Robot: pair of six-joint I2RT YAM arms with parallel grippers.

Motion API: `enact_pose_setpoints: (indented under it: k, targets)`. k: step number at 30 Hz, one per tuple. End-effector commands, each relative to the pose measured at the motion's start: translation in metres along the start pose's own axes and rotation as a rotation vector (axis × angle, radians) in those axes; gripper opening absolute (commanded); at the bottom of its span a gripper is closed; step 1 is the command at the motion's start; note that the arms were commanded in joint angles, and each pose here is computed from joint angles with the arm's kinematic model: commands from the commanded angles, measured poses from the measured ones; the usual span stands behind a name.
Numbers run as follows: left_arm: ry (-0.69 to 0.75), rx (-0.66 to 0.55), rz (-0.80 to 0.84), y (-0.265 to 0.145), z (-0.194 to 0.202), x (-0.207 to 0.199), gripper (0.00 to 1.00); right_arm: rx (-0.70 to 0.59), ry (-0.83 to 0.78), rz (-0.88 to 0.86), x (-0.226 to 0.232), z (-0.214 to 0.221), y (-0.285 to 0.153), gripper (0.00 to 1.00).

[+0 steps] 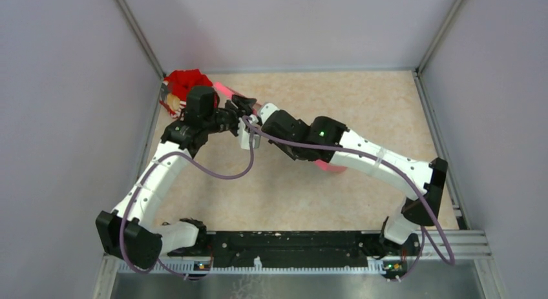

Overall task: Put the photo into the frame
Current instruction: Turn over the photo frame at the center of the board.

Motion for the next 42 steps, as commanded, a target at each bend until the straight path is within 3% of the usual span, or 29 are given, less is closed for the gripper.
enact_pose_setpoints:
  k: [1,2,6,14,18,21,27,31,42]
  targets:
    - [0.068,-0.117,-0.233,-0.025,-0.039,0.055,0.72,-0.229,0.209,0.063,-0.032,-0.047,-0.031,0.07]
    - [0.052,-0.118,-0.261,-0.027,-0.039,0.060,0.81,-0.241,0.227,0.072,-0.037,-0.051,-0.033,0.06]
    - [-0.101,-0.108,-0.313,-0.033,-0.037,0.078,0.98,-0.262,0.334,0.061,-0.057,-0.066,-0.035,0.04]
    - [-0.446,-0.004,-0.159,-0.033,-0.023,0.063,0.98,-0.224,0.752,-0.116,-0.127,-0.051,0.012,0.00]
    - [-0.720,0.077,-0.072,-0.036,-0.006,0.053,0.98,-0.215,0.865,-0.123,-0.140,-0.025,0.031,0.00]
    - [-0.897,0.129,-0.036,-0.038,0.012,0.033,0.98,-0.186,0.950,-0.158,-0.123,0.007,0.046,0.00]
    - [-1.103,0.215,-0.084,-0.042,0.047,0.009,0.98,-0.208,1.114,-0.289,-0.083,0.069,0.074,0.00]
    - [-1.137,0.242,-0.130,-0.038,0.064,-0.006,0.98,-0.218,1.135,-0.376,-0.053,0.091,0.092,0.00]
    - [-1.271,0.337,-0.120,-0.023,0.097,-0.059,0.98,-0.199,1.156,-0.400,-0.012,0.130,0.133,0.00]
Point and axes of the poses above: each gripper's point midway between its finger pads, its own y axis out along the fingers, its own x axis along the line the jaws close on, z = x × y, the point moved 1 cm from there along -y, back along the fingers, and after that the axes turned 11 degrees about -y, right-handed, at the moved point
